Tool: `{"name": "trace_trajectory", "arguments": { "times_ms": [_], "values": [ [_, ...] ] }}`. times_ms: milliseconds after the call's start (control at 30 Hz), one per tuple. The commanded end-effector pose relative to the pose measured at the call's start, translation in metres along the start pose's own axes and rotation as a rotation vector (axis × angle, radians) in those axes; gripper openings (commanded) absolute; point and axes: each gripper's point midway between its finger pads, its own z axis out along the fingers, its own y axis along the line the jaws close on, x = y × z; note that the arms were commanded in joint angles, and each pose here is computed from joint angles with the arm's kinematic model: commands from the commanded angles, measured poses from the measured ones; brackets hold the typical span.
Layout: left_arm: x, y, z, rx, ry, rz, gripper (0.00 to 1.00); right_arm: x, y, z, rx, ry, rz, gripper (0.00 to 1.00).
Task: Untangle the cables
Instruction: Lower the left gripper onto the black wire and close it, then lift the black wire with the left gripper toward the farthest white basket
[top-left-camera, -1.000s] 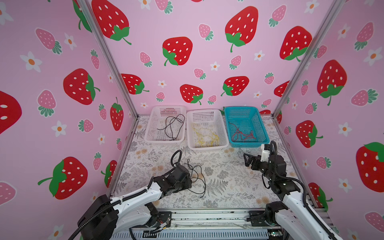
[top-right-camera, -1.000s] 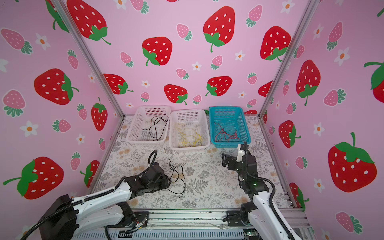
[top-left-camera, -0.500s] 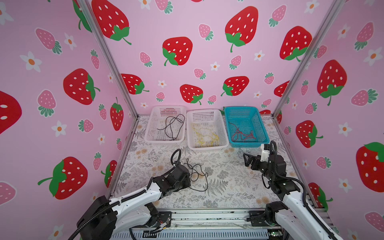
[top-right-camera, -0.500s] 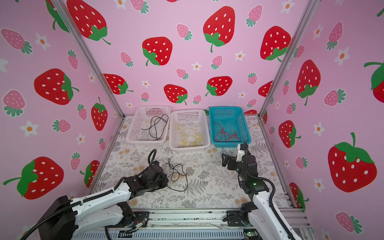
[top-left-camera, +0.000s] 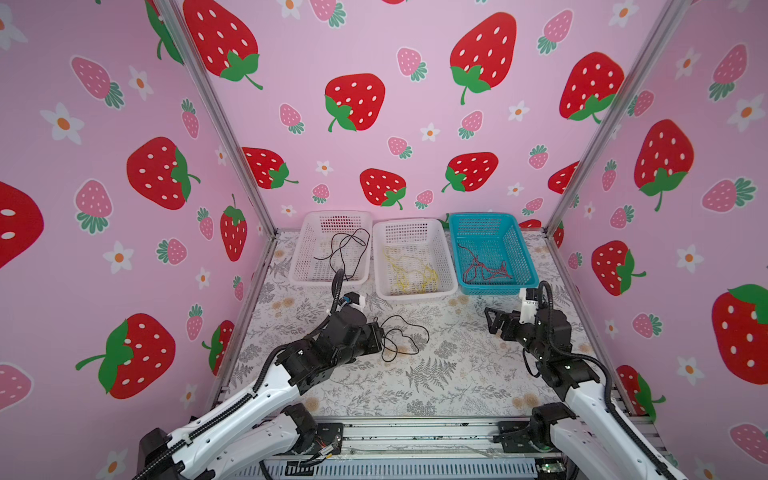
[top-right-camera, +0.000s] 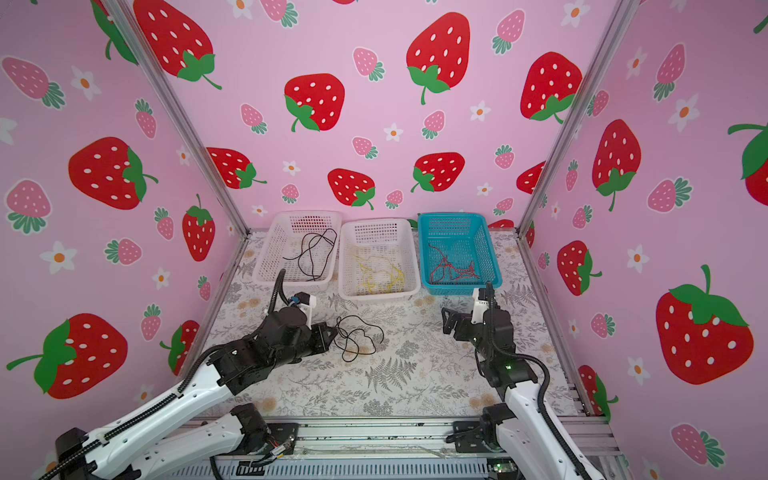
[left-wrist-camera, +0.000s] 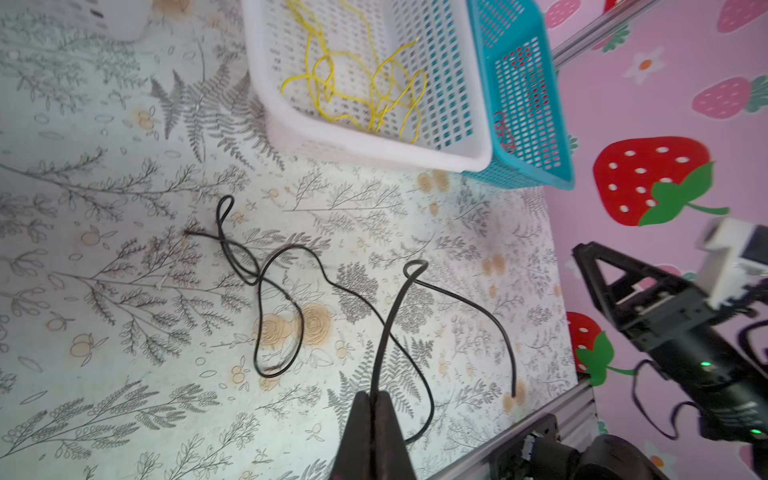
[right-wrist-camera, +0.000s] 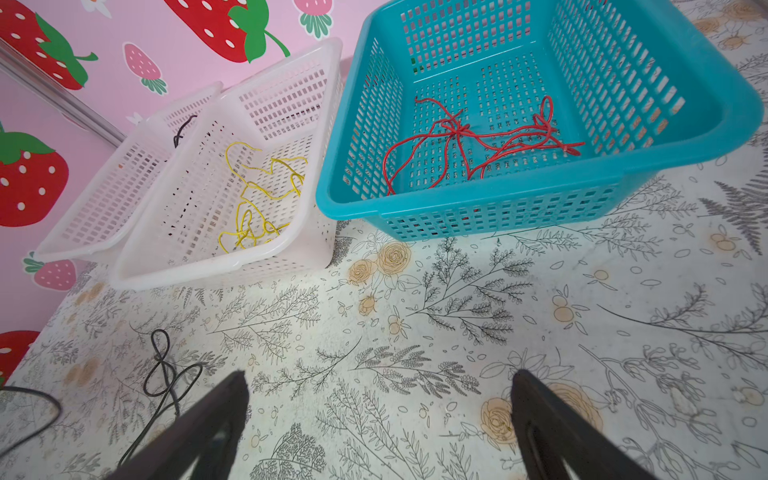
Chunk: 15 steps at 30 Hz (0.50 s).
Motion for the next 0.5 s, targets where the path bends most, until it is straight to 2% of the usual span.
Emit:
{"name": "trace_trajectory", "arguments": {
  "times_ms": [0,467],
  "values": [
    [-0.011,-0.015,-0.02,0.019,0.0,0.042,0.0,0.003,0.006,0.002,-0.035,0.001,-0.003,0.99],
    [-0.077,-0.083,-0.089,0.121,-0.129,0.194,0.0,0.01,0.008,0.007,-0.047,0.032,-0.004,0.99]
  ]
}}
